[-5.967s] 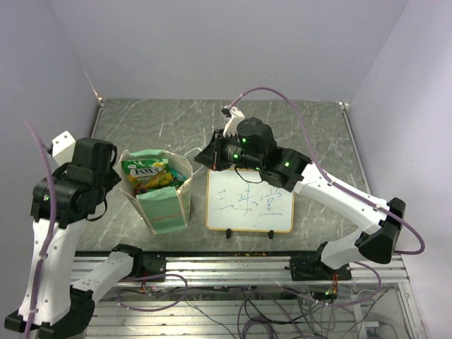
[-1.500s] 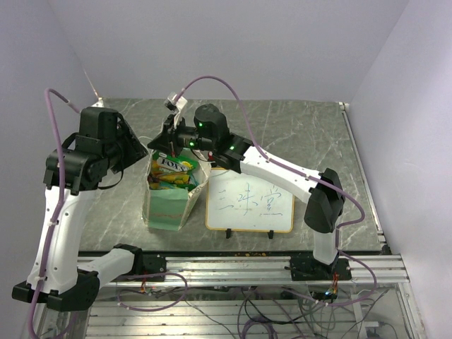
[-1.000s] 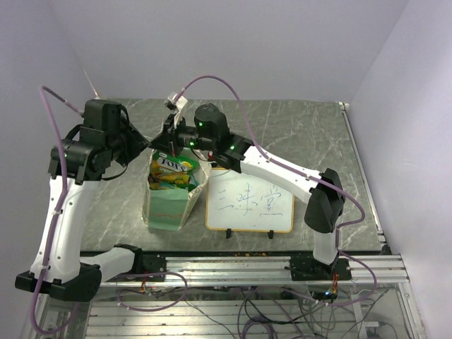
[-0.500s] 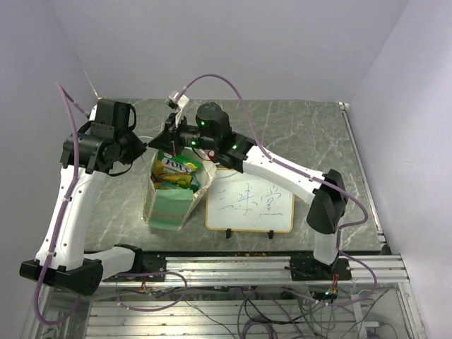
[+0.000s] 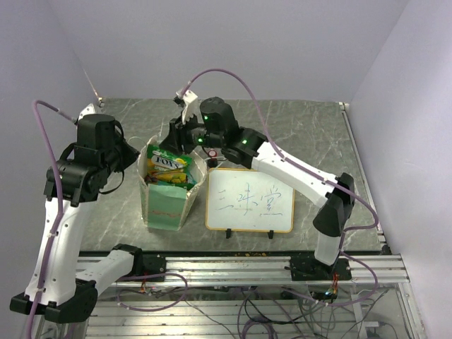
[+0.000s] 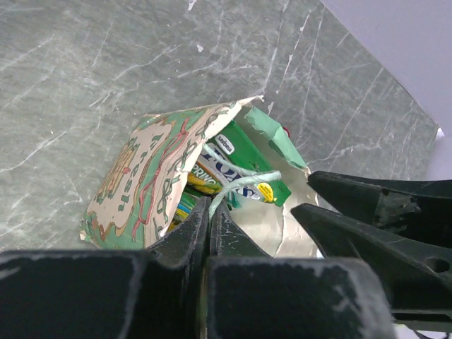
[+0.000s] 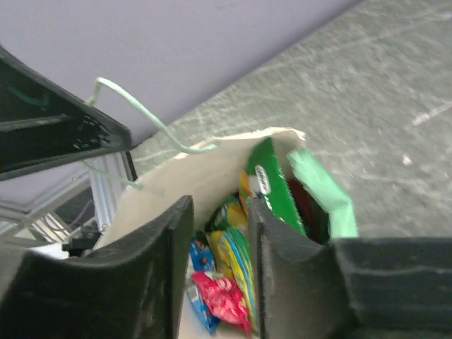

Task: Take the snacks out of the paper bag
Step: Adjust the paper bag at the center of the board, then take out the snack from the paper bag.

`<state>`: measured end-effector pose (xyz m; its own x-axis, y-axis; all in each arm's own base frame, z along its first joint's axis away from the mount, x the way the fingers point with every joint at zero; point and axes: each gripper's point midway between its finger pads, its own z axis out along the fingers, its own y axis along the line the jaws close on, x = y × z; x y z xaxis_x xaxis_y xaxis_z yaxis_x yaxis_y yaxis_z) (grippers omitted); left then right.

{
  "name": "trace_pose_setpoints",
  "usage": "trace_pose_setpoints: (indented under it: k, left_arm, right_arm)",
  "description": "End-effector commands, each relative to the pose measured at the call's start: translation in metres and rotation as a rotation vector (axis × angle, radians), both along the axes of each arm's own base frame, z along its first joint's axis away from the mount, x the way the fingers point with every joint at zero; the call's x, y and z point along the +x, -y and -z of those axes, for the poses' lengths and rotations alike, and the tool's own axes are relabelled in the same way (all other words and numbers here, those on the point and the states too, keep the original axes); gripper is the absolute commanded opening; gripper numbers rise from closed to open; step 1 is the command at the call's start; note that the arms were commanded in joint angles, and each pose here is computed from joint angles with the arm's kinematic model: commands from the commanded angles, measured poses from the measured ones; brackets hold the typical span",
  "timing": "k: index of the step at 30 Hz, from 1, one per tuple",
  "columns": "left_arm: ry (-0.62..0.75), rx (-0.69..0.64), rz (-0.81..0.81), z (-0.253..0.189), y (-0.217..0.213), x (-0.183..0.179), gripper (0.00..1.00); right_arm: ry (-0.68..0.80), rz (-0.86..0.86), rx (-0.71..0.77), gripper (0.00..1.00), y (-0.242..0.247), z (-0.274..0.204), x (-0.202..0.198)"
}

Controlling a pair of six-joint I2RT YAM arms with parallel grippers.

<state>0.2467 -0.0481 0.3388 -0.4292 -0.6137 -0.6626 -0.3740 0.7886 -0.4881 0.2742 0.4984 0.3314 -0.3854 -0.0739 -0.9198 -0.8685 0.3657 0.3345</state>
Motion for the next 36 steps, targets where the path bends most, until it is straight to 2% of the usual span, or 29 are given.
trace_pose_setpoints:
  k: [1, 4, 6, 13, 21, 24, 27, 29, 32, 33, 36]
  left_arm:
    - [0.112, -0.015, 0.008, -0.021, 0.001, 0.01, 0.07]
    - [0.124, -0.015, 0.02, -0.025, 0.002, 0.007, 0.07]
    - [0.132, -0.007, 0.039, -0.028, 0.003, 0.006, 0.07]
    - [0.156, 0.008, 0.11, -0.036, 0.01, 0.002, 0.07]
    - [0.148, 0.013, 0.166, -0.031, 0.016, -0.004, 0.07]
    - [0.141, 0.009, 0.188, -0.032, 0.019, -0.005, 0.07]
    - [0.124, 0.004, 0.184, -0.03, 0.019, -0.009, 0.07]
    - [0.129, 0.012, 0.169, -0.032, 0.015, -0.01, 0.07]
    - [0.15, 0.052, 0.118, -0.038, 0.004, -0.006, 0.07]
    - [0.157, 0.075, 0.095, -0.04, -0.001, -0.003, 0.07]
    - [0.171, 0.148, -0.006, -0.043, -0.022, 0.006, 0.07]
  right_arm:
    - [0.002, 0.077, -0.16, 0.47, 0.044, 0.008, 0.008]
    - [0.061, 0.026, -0.213, 0.72, 0.058, 0.016, 0.003]
    - [0.105, -0.039, -0.245, 0.8, 0.059, 0.025, -0.002]
    - [0.104, -0.066, -0.349, 0.81, 0.048, 0.05, 0.012]
    - [-0.046, -0.023, -0.302, 0.79, 0.028, 0.069, 0.016]
    - [-0.12, -0.044, -0.294, 0.73, 0.022, 0.079, 0.009]
    - [-0.187, -0.087, -0.301, 0.6, 0.019, 0.09, -0.003]
    - [-0.228, -0.107, -0.305, 0.55, 0.019, 0.1, -0.01]
    - [-0.264, -0.121, -0.302, 0.26, 0.018, 0.1, -0.014]
    - [-0.272, -0.118, -0.295, 0.2, 0.018, 0.099, -0.014]
    - [-0.273, -0.118, -0.247, 0.12, 0.014, 0.092, -0.015]
